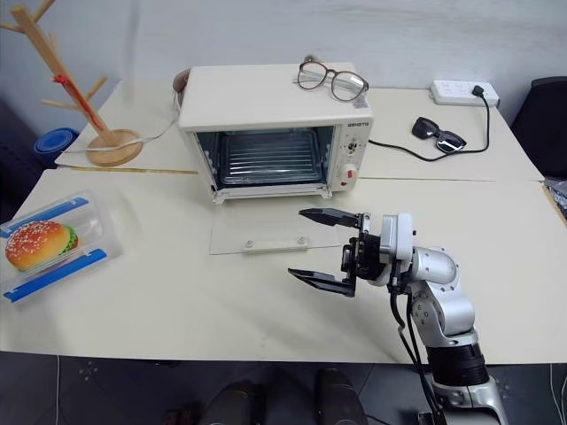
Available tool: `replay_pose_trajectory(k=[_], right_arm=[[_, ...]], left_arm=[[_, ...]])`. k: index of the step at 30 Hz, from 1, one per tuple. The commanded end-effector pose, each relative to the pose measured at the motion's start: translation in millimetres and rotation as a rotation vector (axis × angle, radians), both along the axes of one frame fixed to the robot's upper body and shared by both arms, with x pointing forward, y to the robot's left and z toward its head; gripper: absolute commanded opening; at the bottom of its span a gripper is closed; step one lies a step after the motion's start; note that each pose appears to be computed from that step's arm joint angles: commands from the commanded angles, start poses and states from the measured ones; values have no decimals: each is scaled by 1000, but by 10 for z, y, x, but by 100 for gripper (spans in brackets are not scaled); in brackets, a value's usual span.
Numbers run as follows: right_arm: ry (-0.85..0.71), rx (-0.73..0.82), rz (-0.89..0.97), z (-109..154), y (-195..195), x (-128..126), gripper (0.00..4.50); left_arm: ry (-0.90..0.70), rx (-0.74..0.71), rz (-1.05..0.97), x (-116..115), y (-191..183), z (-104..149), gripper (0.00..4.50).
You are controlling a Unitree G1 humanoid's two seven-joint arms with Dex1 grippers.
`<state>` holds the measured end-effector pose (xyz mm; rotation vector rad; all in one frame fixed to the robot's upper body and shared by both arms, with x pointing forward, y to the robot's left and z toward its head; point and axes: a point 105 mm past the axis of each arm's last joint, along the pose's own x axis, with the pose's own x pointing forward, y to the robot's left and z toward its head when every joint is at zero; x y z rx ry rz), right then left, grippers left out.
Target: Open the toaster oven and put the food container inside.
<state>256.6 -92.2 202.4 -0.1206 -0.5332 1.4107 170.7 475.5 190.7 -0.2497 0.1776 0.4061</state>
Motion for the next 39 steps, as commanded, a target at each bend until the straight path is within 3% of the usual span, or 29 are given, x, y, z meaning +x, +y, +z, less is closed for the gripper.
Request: replay_pose_trajectory(k=[1, 4, 7, 13, 20, 25, 29, 36, 39], right_arm=[[-29, 5, -20, 37, -10, -25, 450], [-28, 4, -37, 36, -10, -13, 450], [-31, 2, -45, 40, -1, -4, 450], [-37, -6, -52, 51, 3, 11, 450], [-35, -10, -61, 42, -4, 26, 450], [-28, -30, -100, 19, -97, 58, 450], [1, -74, -173, -69, -301, 91, 450], [42, -119, -265, -210, -534, 87, 450], [44, -125, -283, -252, -593, 64, 450]], left_arm=[[153, -76, 48, -29, 176, -197, 449], [223, -104, 22, 39, 197, -280, 449], [257, -135, 18, 142, 212, -389, 393], [265, -182, -53, 306, 122, -469, 205], [244, -156, -56, 313, 157, -388, 26], [190, -94, -153, 399, -21, -45, 25], [232, -33, -312, 567, -514, 140, 25], [251, -16, -595, 970, -1580, 216, 25], [241, 1, -614, 1124, -1876, 145, 25]])
